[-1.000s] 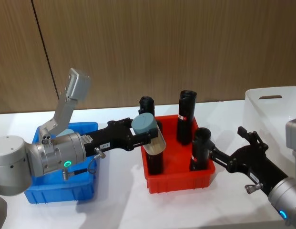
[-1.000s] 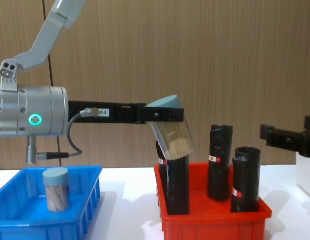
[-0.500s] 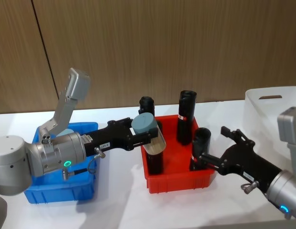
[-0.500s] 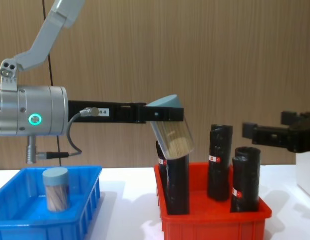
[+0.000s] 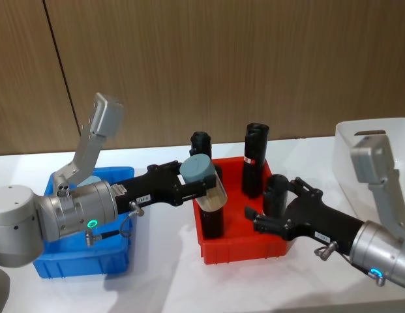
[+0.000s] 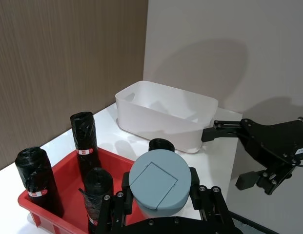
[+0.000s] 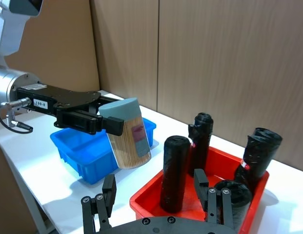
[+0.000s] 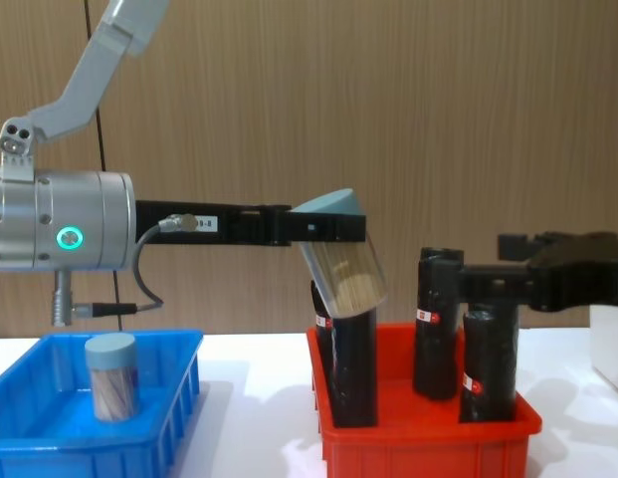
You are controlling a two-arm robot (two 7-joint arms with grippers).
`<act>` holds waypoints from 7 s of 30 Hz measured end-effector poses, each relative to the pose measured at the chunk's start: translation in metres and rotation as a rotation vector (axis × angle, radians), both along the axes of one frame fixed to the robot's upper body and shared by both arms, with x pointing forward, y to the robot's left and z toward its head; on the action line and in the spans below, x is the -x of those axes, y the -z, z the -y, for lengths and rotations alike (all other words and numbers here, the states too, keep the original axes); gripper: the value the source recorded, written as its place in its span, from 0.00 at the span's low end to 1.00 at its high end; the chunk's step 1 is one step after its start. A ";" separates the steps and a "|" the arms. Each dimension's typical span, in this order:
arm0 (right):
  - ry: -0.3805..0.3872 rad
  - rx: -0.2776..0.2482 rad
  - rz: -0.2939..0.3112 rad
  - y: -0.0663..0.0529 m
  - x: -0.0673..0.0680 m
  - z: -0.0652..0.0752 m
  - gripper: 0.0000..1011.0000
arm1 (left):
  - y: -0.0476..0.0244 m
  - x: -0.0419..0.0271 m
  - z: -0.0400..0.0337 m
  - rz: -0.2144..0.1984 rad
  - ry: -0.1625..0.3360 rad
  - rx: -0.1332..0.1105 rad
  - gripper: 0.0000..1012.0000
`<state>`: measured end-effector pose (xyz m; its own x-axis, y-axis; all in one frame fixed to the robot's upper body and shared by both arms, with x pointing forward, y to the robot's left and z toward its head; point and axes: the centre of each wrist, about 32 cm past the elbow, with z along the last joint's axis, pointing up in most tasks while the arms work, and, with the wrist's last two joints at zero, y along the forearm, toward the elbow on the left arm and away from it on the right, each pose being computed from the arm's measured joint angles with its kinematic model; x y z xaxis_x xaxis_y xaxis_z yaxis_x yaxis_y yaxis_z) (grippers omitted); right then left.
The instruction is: Pick the cotton swabs from the blue box and place them into the white box.
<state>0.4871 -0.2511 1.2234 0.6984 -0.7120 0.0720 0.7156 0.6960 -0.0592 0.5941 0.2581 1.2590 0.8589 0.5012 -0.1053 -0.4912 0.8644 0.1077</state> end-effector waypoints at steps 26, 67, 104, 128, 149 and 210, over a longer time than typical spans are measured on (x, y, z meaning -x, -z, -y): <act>-0.107 0.059 -0.026 0.003 -0.045 -0.025 0.99 | 0.0000 0.0000 0.0000 0.000 0.000 0.000 0.66; -0.183 0.126 -0.008 -0.006 -0.079 -0.068 0.85 | 0.0000 0.0000 0.0000 0.000 0.000 0.000 0.66; -0.149 0.077 0.004 -0.004 -0.078 -0.052 0.62 | 0.0000 0.0000 0.0000 0.000 0.000 0.000 0.99; 0.083 0.029 0.074 -0.010 -0.067 0.023 0.62 | 0.0000 0.0000 0.0000 0.000 0.000 0.000 0.99; 0.394 0.020 0.077 -0.016 -0.074 0.075 0.62 | 0.0000 0.0000 0.0000 0.000 0.000 0.000 0.99; 0.715 0.074 -0.043 0.031 -0.086 0.106 0.99 | 0.0149 0.0201 0.0132 0.078 -0.141 -0.070 0.99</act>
